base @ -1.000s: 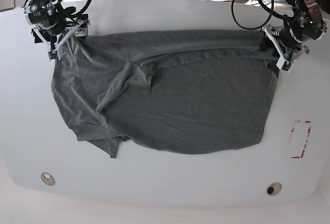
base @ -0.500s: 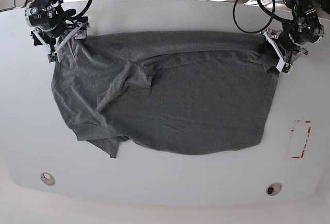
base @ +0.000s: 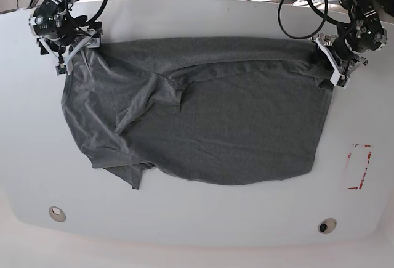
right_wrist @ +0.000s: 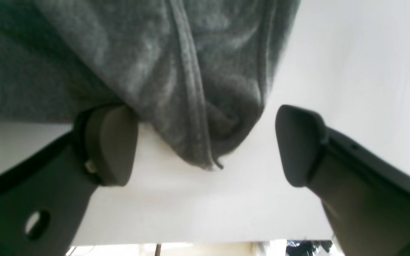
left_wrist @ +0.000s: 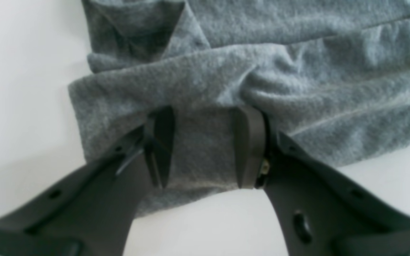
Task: Fold the T-shirt properly
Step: 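Release the shirt edge with the right gripper and pull it outward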
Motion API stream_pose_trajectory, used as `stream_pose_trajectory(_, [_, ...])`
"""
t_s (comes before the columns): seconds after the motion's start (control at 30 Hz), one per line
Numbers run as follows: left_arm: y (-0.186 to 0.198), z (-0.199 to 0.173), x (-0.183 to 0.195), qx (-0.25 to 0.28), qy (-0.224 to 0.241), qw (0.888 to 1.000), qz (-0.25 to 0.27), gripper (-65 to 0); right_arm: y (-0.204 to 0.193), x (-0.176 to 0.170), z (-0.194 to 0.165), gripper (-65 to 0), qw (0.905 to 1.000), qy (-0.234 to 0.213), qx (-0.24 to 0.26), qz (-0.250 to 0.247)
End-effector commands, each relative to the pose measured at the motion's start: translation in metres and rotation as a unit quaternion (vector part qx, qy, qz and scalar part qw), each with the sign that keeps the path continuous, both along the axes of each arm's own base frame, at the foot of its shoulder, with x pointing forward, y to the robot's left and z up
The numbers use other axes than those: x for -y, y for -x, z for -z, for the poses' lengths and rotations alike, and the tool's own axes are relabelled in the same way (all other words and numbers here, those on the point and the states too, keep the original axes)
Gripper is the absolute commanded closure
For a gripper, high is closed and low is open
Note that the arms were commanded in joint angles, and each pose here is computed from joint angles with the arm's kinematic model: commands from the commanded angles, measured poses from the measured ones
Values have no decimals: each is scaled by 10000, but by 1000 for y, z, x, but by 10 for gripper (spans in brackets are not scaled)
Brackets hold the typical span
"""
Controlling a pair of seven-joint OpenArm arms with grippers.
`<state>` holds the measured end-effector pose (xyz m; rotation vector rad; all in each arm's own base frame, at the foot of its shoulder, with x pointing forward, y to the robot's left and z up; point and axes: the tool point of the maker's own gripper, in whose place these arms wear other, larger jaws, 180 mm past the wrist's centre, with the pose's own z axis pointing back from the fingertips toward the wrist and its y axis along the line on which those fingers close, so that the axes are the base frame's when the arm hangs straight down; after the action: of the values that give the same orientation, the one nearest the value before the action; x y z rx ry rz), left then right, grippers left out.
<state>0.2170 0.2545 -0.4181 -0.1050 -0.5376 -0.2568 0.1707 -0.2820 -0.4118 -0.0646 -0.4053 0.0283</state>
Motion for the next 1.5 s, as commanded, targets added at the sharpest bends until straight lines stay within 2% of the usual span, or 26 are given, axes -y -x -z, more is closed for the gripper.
stream_pose_trajectory(0.0, [11, 6, -8, -292, -195, 9994, 6, -246, -10, 7, -6, -537, 9996, 57, 259, -13])
stream_pose_trajectory(0.07, [11, 6, -8, -292, -195, 9994, 6, -246, -9, 15, -4, -495, 9997, 110, 200, -32])
stream_pose_trajectory(0.23, [12, 6, -10, -309, -208, 9993, 5, -246, -8, 29, -7, -453, 9996, 255, 132, -56])
stream_pose_trajectory(0.57, [12, 3, -18, -307, -315, 9990, 29, -246, -14, 60, -24, -447, 9974, 685, 131, -189])
stream_pose_trajectory(0.83, [12, 3, -18, -307, -315, 9990, 29, -246, -20, 89, -19, -445, 9974, 713, -25, -92])
stream_pose_trajectory(1.07, [12, 4, -18, -317, -315, 9990, 36, -246, -27, 108, -28, -452, 9961, 868, 70, -131])
stream_pose_trajectory(1.27, [12, 4, -18, -324, -317, 9990, 36, -246, -39, 113, -38, -449, 9909, 1183, -97, -632])
stream_pose_trajectory(1.47, [12, 4, -18, -328, -324, 9989, 37, -246, -39, 121, -51, -452, 9863, 1458, -243, -733])
